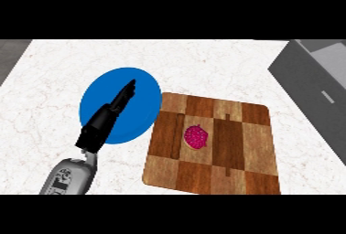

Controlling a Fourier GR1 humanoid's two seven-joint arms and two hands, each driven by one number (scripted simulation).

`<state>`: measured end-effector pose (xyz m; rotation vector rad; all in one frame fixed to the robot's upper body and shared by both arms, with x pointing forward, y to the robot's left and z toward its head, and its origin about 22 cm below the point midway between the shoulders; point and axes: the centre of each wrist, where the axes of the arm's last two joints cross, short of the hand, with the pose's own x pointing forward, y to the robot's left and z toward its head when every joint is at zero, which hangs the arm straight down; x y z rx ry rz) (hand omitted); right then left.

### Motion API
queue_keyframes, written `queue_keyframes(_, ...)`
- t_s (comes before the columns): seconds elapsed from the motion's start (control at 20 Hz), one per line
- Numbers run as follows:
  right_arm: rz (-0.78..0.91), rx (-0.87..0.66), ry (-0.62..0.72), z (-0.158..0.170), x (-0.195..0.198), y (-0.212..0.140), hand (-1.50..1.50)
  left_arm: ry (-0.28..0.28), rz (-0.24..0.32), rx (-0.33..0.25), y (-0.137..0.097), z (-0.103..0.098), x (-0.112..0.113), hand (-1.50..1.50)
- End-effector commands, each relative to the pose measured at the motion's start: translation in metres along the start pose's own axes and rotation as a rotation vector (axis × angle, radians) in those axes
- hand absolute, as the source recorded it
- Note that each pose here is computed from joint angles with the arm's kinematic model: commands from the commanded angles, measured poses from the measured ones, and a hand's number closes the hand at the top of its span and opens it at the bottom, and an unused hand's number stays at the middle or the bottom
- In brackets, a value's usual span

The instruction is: Pick the bell pepper from the cutting board and place it in the cardboard box

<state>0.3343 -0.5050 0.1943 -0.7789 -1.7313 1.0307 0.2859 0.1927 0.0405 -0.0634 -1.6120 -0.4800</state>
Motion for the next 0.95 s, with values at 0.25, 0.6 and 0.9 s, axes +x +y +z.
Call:
queue_keyframes(0.25,-0.189,0.115,0.087,-0.007,-0.024,0.051,-1.50,-0.004,0.002,-0.001,0.012,0.002,-0.001,0.00)
queue_keyframes(0.6,-0.539,-0.135,0.037,-0.004,-0.028,0.033,-1.50,-0.016,0.014,0.000,0.012,-0.001,0.008,0.00)
queue_keyframes(0.9,-0.795,-0.266,0.042,0.025,-0.039,-0.003,-1.50,-0.013,-0.004,0.006,0.004,0.003,-0.006,0.00)
